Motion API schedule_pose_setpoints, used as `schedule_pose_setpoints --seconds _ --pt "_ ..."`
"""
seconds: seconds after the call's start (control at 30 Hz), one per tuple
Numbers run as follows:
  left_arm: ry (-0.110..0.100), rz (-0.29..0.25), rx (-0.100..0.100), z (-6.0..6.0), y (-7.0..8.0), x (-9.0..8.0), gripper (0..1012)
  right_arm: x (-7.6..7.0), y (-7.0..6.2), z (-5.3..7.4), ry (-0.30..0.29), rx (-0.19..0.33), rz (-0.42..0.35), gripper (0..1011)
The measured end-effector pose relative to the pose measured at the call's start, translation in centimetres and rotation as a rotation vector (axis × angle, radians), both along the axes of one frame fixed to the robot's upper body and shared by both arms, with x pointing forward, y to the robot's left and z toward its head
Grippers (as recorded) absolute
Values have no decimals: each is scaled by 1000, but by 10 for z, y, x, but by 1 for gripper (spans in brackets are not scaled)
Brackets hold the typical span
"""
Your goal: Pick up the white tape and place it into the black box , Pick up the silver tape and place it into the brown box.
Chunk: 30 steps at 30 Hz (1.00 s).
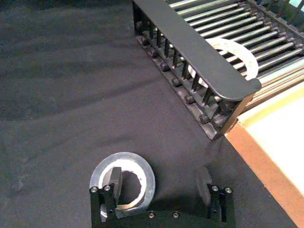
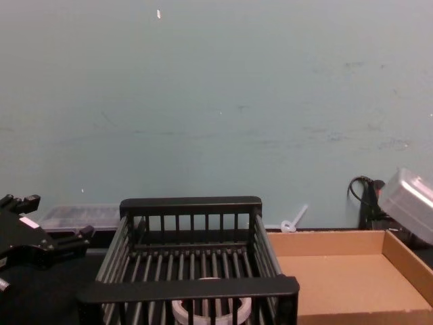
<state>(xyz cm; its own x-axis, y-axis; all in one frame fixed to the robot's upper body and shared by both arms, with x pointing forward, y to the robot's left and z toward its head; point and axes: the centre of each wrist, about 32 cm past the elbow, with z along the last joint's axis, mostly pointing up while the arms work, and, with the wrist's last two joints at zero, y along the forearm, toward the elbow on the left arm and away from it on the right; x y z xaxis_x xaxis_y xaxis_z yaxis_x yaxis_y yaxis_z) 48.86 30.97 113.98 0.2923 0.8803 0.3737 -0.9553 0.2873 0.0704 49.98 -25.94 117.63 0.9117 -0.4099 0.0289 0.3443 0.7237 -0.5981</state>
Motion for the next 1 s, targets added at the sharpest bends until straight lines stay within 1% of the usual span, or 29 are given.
schedule_pose_setpoints --seconds 0.5,0.57,0.6,0.63,0.73,0.8,0.83,0.9,0.97,1.0 --pt "0 0 0 0 0 0 1001 0 0 0 -3 0 -1 1003" --pt "0 0 0 0 0 0 1001 0 0 0 -3 0 0 969" --pt "0 0 0 0 0 0 1001 0 0 0 -3 0 0 930" --pt "0 0 0 0 0 0 1001 0 0 0 -3 0 0 930" --pt "0 0 0 0 0 0 1001 0 0 0 -3 0 0 857" --pt "0 0 0 0 0 0 1001 0 0 0 -3 0 0 786" --pt "0 0 0 0 0 0 1001 0 0 0 -3 0 0 786" --pt "0 0 0 0 0 0 1001 0 0 0 -3 0 0 691" --pt "0 0 0 0 0 0 1001 0 0 0 -3 0 0 652" --pt "0 0 0 0 0 0 1002 0 0 0 -3 0 0 617"
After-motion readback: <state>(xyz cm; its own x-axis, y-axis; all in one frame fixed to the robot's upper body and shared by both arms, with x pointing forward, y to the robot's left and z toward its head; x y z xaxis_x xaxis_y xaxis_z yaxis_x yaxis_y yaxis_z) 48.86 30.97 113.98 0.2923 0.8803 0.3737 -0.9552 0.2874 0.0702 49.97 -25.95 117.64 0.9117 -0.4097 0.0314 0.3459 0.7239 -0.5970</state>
